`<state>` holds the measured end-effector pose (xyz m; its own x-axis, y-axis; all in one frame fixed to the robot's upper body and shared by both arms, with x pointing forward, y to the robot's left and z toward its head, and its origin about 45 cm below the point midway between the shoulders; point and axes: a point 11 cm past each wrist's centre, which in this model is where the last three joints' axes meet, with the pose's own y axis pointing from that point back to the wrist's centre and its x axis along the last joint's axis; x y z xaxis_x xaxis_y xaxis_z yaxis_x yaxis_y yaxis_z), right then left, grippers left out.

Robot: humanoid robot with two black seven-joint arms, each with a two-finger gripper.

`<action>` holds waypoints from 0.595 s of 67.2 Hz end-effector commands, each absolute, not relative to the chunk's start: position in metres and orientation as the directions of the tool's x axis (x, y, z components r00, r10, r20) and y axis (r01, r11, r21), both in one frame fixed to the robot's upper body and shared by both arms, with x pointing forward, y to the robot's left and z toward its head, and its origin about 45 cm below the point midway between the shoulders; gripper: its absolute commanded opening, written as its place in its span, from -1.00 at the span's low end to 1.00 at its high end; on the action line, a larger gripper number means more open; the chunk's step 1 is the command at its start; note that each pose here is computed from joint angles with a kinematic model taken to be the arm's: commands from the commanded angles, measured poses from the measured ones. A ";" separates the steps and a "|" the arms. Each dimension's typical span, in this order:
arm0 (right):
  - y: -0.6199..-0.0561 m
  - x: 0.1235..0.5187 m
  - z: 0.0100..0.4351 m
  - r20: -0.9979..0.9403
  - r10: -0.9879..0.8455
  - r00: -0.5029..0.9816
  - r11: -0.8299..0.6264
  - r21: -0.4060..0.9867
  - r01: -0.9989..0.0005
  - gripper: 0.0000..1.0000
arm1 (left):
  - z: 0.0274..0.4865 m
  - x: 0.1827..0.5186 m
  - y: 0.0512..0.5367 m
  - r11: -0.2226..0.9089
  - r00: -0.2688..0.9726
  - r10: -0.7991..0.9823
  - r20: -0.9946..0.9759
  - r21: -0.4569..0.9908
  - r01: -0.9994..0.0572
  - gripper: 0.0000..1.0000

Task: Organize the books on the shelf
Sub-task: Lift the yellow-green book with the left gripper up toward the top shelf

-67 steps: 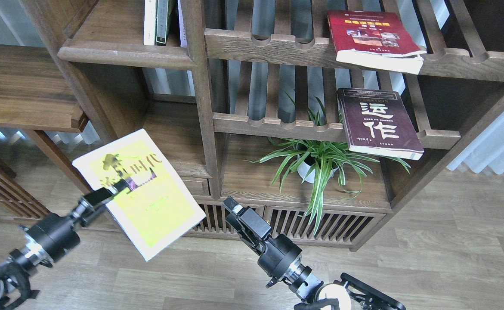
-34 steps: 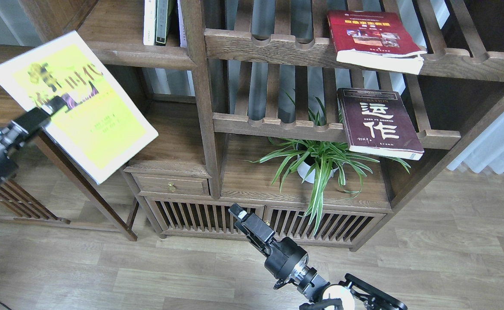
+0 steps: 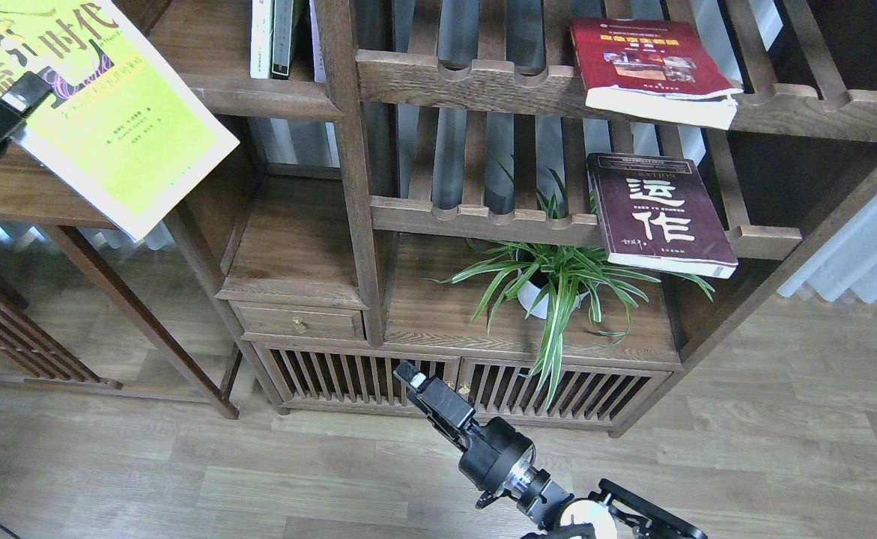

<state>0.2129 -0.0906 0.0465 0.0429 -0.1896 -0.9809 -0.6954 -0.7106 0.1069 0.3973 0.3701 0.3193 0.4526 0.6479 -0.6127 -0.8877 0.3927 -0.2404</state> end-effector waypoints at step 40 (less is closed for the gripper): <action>-0.091 0.213 0.047 -0.980 -0.193 0.049 -0.711 0.105 -0.695 0.97 | 0.353 0.420 0.359 0.358 0.482 0.696 -0.532 -0.325 -0.875 -0.91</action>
